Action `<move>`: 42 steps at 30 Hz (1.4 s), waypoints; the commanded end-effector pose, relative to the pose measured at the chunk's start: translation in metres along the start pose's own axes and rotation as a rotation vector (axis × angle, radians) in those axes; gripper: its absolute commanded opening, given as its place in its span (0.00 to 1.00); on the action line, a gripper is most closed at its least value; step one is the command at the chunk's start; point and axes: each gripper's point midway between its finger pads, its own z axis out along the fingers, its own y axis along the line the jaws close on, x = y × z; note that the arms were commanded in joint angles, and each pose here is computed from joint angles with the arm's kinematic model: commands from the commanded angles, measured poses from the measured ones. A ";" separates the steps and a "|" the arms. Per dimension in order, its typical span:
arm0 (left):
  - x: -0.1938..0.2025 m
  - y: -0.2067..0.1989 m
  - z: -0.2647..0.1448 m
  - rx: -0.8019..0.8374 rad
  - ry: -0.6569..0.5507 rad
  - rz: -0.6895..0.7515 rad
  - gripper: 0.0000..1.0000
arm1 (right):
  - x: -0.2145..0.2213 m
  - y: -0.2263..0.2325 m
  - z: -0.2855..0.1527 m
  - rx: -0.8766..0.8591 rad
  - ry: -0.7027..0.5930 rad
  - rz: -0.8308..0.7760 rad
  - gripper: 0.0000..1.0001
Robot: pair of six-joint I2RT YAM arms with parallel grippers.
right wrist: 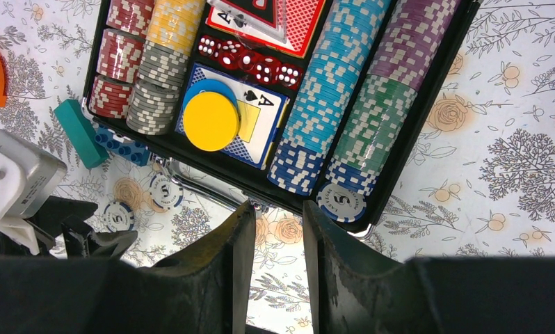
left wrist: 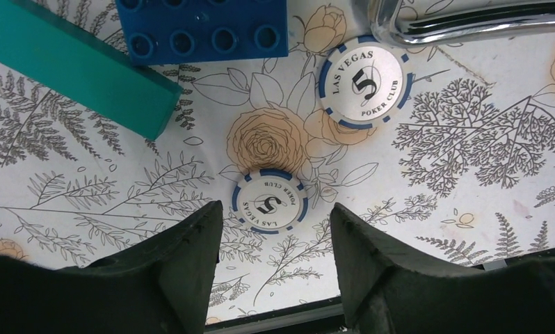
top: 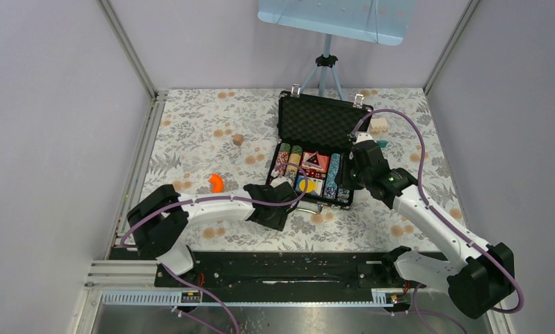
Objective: Pack up texas hold em set
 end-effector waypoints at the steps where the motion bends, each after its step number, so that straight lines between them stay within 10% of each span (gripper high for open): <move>1: -0.002 -0.006 0.006 0.020 0.003 -0.006 0.57 | -0.005 0.001 0.001 -0.003 -0.021 0.009 0.38; 42: 0.031 0.019 0.019 -0.031 0.108 -0.009 0.49 | 0.000 0.000 0.009 0.009 0.013 0.005 0.38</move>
